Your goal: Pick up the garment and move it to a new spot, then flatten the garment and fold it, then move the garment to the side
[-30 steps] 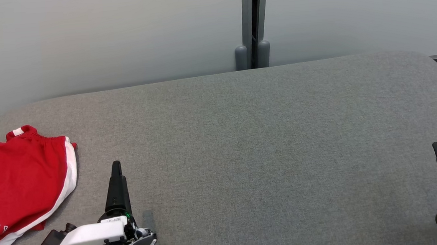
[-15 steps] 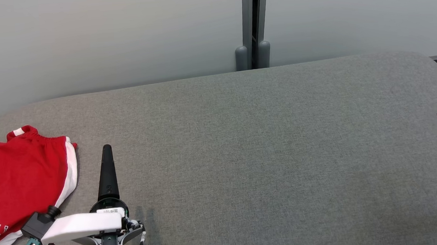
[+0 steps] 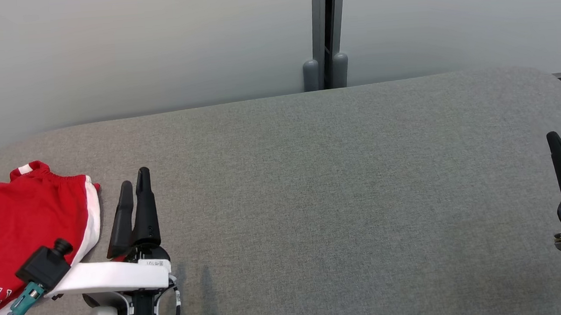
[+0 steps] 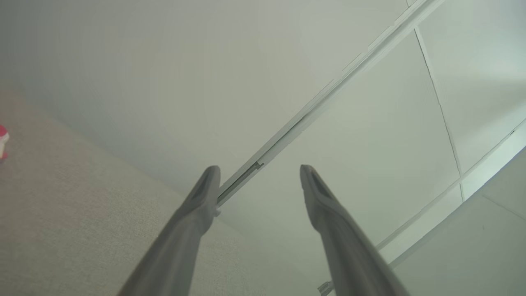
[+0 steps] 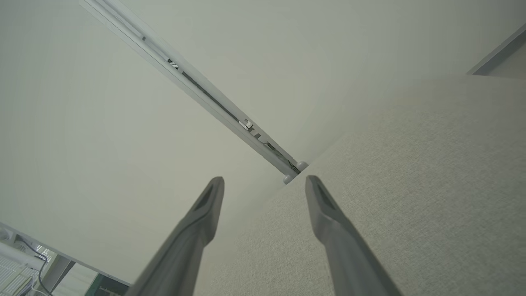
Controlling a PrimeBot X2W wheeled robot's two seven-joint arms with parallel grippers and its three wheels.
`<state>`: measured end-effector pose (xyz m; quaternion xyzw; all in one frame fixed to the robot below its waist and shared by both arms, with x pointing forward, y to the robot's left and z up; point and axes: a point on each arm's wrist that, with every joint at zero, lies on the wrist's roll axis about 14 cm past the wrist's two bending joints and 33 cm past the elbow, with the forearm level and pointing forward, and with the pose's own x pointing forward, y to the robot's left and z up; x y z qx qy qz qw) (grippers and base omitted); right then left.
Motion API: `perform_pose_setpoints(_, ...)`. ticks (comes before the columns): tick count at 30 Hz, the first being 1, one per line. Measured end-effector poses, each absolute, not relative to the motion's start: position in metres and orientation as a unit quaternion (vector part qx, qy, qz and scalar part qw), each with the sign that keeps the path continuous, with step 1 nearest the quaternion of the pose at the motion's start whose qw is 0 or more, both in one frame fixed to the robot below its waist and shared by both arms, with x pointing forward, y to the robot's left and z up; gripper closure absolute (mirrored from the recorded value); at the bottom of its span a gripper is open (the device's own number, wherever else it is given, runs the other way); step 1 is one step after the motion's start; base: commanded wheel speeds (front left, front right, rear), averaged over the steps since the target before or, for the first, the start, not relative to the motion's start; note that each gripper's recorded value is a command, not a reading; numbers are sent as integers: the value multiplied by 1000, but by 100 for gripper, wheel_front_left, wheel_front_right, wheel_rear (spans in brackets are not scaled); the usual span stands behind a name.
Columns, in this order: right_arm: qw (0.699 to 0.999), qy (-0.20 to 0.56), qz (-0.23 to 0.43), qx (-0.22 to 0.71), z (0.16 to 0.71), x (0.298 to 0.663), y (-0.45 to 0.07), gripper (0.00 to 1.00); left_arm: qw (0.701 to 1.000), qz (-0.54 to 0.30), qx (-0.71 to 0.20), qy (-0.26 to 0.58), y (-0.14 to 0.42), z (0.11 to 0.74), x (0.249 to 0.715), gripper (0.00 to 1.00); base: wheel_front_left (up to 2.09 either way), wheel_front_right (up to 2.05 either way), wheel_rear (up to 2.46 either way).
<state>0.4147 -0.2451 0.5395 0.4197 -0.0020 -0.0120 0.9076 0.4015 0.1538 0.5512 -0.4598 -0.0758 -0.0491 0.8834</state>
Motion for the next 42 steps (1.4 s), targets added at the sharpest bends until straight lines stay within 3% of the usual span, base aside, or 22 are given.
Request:
perform_pose_setpoints(16, 962, -24, 5, 272, 553, 416, -230, 0, 945, -54, -312, -79, 158, 555, 402, 0, 0, 0, 0)
perform_pose_setpoints(42, 993, -33, 27, 114, 541, 403, -199, 0, 984, -30, -172, -23, 170, 532, 398, 0, 0, 0, 0)
